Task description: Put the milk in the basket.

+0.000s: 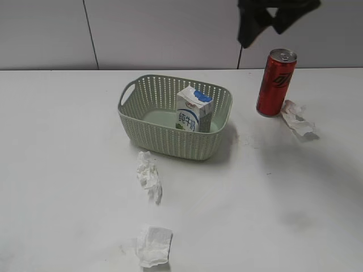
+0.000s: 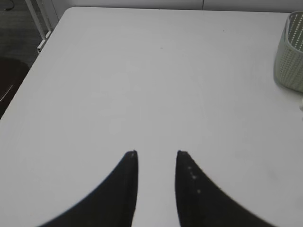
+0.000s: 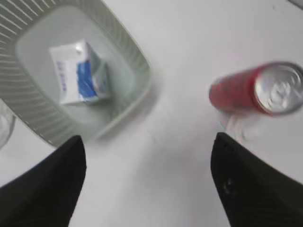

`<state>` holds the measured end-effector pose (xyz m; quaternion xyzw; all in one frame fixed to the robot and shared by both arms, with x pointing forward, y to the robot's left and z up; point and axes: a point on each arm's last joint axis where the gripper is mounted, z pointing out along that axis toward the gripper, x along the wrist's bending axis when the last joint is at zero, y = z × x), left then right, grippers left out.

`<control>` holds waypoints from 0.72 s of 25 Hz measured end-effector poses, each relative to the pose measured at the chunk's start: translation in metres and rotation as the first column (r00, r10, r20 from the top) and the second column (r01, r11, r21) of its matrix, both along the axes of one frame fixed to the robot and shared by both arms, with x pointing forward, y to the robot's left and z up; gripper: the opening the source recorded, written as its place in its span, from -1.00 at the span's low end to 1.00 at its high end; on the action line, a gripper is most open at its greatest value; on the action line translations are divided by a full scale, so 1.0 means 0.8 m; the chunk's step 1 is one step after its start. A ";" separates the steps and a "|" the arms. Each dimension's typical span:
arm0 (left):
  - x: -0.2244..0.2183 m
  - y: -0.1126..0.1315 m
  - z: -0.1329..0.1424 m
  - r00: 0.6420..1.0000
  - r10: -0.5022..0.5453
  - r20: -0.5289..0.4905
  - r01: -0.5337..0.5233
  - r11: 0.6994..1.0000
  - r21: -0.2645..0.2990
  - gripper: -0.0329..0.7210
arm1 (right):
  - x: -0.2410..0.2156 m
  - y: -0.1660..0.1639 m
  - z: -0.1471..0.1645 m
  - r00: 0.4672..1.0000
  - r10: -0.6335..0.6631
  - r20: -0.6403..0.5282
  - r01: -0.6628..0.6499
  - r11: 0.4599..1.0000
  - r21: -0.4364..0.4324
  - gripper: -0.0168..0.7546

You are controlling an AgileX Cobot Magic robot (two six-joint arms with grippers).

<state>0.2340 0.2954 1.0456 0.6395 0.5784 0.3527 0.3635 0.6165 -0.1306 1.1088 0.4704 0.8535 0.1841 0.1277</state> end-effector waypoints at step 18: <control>0.000 0.000 0.000 1.000 0.000 0.000 0.000 1.000 0.000 -0.33 | -0.173 -0.133 -0.030 0.944 -0.313 -0.105 0.319 0.947 0.040 0.64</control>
